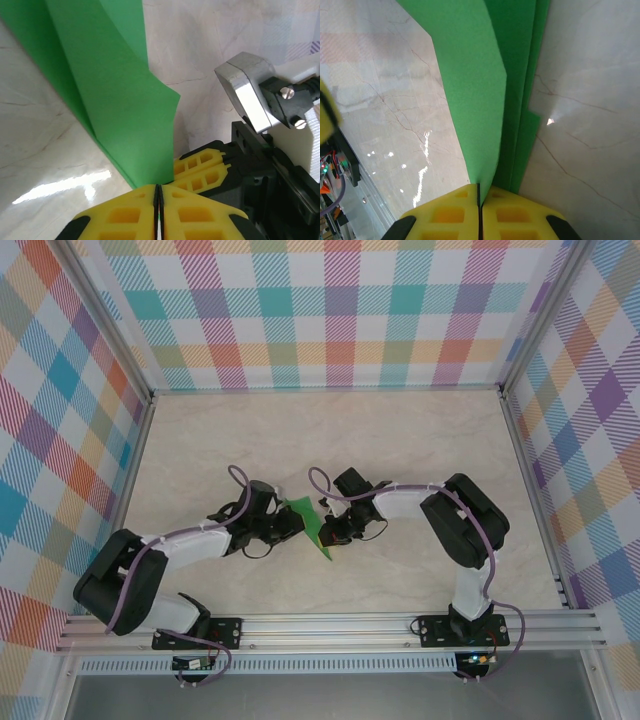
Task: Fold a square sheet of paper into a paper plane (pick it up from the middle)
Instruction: Fold the wing for the fifth time at the center of the table.
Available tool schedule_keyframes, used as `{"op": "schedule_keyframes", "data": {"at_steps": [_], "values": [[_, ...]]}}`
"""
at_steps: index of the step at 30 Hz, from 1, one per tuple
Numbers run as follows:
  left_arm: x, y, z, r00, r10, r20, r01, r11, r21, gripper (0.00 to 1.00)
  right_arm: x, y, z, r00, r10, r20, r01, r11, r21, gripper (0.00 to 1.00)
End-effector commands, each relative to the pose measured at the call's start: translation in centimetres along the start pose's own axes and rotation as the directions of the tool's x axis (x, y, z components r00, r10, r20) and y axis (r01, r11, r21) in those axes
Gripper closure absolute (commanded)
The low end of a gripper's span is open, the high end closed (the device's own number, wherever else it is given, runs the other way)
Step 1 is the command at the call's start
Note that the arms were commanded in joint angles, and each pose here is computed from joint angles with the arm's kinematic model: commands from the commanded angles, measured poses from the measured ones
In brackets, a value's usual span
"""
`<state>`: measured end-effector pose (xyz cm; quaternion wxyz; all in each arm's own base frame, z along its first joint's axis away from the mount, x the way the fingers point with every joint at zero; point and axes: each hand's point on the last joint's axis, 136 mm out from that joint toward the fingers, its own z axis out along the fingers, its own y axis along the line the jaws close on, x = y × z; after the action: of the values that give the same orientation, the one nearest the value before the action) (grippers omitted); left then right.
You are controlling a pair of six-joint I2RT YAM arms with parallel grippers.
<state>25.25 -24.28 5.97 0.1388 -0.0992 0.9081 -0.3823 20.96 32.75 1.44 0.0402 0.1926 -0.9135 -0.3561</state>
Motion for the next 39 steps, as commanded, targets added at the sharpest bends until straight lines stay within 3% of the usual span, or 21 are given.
{"op": "schedule_keyframes", "data": {"at_steps": [1, 13, 26, 29, 33, 39], "values": [[0.0, -1.2, 1.3, 1.000, 0.022, 0.002, -0.022, 0.999, 0.029, 0.92, 1.4, -2.1, 1.0, 0.998, 0.044, -0.054, -0.041, 0.997, 0.062, 0.93], [-0.2, -0.7, 2.9, 0.998, 0.051, -0.026, -0.053, 0.997, -0.053, 0.94, 1.4, -2.1, 0.9, 0.998, 0.044, -0.053, -0.041, 0.997, 0.063, 0.93], [0.4, 2.2, 4.0, 0.998, 0.031, -0.059, -0.040, 0.985, -0.167, 0.97, 1.1, -1.7, 0.6, 0.998, 0.040, -0.050, -0.037, 0.998, 0.057, 0.93], [0.6, 3.1, 4.0, 0.998, 0.022, -0.066, -0.035, 0.978, -0.206, 0.98, 0.7, -0.1, -0.5, 0.999, 0.018, -0.035, -0.016, 0.999, 0.031, 0.92], [1.1, 4.0, 4.0, 0.997, 0.003, -0.081, -0.022, 0.971, -0.237, 0.98, -0.6, 1.9, -3.3, 0.999, -0.017, 0.031, 0.016, 0.998, 0.054, 0.82], [1.5, 4.6, 3.9, 0.996, -0.006, -0.088, -0.016, 0.967, -0.256, 0.99, -1.2, 2.6, -5.3, 0.995, -0.012, 0.094, 0.002, 0.994, 0.106, 0.82]]}}
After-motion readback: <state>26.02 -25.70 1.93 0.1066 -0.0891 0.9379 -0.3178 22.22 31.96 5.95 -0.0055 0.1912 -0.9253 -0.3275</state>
